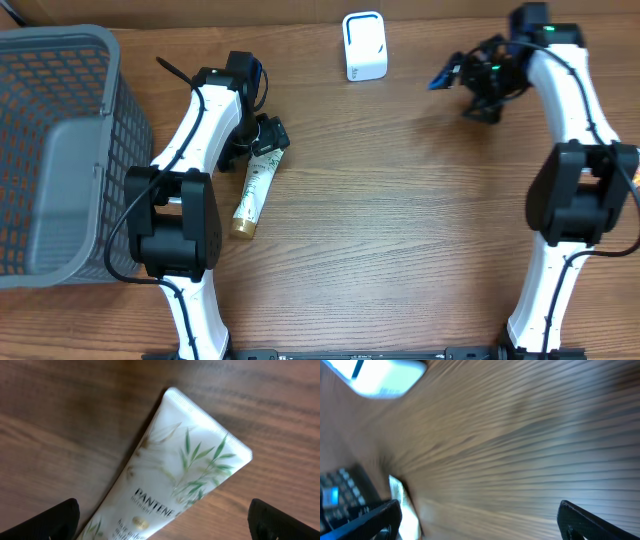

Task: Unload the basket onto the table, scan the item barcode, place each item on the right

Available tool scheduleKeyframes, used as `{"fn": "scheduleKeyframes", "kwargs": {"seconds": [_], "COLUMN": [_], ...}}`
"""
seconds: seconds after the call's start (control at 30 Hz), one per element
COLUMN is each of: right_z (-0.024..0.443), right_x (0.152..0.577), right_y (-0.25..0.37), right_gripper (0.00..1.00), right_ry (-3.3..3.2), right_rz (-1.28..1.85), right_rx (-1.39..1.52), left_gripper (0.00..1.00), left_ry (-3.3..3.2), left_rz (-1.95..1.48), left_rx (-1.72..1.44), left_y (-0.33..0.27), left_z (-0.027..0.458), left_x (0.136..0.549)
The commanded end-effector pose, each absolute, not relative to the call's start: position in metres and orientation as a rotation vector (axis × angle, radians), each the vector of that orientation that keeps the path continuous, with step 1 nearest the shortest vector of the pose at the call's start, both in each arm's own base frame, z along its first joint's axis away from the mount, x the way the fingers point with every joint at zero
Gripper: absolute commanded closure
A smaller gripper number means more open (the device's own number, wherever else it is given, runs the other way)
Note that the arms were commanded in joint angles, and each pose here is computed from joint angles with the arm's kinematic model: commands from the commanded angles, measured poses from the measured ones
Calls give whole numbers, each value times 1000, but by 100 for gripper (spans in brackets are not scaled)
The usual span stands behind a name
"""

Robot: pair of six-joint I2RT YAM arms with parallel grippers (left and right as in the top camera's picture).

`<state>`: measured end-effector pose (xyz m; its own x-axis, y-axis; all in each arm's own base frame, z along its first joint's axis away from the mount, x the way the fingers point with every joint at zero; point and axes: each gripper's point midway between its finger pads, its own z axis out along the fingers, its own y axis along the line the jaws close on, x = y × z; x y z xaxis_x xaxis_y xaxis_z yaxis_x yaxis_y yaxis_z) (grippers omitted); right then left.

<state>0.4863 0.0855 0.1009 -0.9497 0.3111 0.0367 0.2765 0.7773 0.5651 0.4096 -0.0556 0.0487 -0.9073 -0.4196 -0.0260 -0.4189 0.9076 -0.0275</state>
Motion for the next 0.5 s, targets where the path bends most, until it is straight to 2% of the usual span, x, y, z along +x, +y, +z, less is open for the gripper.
{"fn": "scheduleKeyframes", "kwargs": {"seconds": [0.0, 0.13, 0.3, 0.4, 0.47], "right_z": [129, 131, 132, 130, 126], "right_x": [481, 480, 474, 469, 467], "right_y": [123, 152, 176, 182, 180], "right_gripper": [0, 0, 0, 0, 0], "right_ry": [2879, 2869, 2881, 2900, 2919], "right_rz": [943, 953, 961, 945, 888], "right_rx": [342, 239, 163, 147, 147], "left_gripper": [0, 0, 0, 0, 0], "left_ry": [3003, 2972, 3114, 3154, 3166], "left_rz": [-26, -118, -280, -224, -63], "left_rx": [-658, -659, -684, -532, -402], "left_y": [-57, -66, -88, -83, -65], "left_z": [47, 48, 49, 47, 42], "left_x": [417, 427, 397, 391, 388]}}
